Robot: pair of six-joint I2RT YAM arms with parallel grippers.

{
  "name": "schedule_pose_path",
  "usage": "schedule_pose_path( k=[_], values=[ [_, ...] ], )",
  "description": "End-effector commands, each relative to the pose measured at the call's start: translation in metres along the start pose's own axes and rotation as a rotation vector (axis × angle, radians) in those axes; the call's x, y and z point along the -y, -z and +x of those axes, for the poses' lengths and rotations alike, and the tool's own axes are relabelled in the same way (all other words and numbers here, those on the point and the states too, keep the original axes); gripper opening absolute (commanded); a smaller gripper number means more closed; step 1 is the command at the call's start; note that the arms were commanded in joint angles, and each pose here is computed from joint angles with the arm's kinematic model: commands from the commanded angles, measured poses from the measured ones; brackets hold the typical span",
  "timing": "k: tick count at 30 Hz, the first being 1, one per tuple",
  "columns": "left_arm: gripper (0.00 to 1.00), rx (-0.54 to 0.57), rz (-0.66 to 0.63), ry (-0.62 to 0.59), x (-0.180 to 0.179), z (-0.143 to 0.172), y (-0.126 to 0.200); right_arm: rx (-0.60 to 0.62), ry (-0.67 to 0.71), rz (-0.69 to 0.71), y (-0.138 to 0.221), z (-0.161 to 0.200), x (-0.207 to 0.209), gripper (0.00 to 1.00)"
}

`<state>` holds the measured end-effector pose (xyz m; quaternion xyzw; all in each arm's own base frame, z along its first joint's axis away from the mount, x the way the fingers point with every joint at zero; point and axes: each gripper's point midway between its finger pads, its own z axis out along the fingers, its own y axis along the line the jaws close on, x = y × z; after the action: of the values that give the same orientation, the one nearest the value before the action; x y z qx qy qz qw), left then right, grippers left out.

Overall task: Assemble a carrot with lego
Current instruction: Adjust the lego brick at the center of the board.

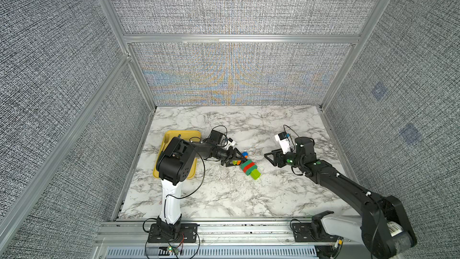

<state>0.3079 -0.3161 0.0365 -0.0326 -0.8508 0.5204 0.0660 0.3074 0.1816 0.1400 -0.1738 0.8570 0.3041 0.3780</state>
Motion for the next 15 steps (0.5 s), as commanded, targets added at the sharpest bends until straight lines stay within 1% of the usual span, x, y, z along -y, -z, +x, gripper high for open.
schedule_pose_path(
  k=[1, 4, 6, 9, 11, 15],
  values=[
    [0.69, 0.002, -0.08, 0.02, -0.019, 0.003, 0.009, 0.027, 0.014, 0.01, 0.001, -0.007, 0.001, 0.6],
    [0.75, 0.002, -0.159, -0.011, -0.025, 0.005, 0.021, 0.028, 0.012, 0.041, 0.001, -0.007, 0.006, 0.6],
    [0.76, 0.002, -0.228, -0.049, -0.026, 0.005, 0.03, 0.033, 0.006, 0.072, 0.001, -0.009, 0.012, 0.6],
    [0.77, 0.008, -0.363, -0.104, -0.036, 0.004, 0.045, 0.053, 0.003, 0.128, 0.003, -0.017, 0.02, 0.6],
    [0.77, 0.044, -0.436, -0.166, -0.027, -0.001, 0.061, 0.073, 0.002, 0.184, 0.006, -0.024, 0.028, 0.61],
    [0.77, 0.138, -0.569, -0.285, -0.014, -0.013, 0.09, 0.153, -0.004, 0.35, 0.018, -0.041, 0.054, 0.63]
  ],
)
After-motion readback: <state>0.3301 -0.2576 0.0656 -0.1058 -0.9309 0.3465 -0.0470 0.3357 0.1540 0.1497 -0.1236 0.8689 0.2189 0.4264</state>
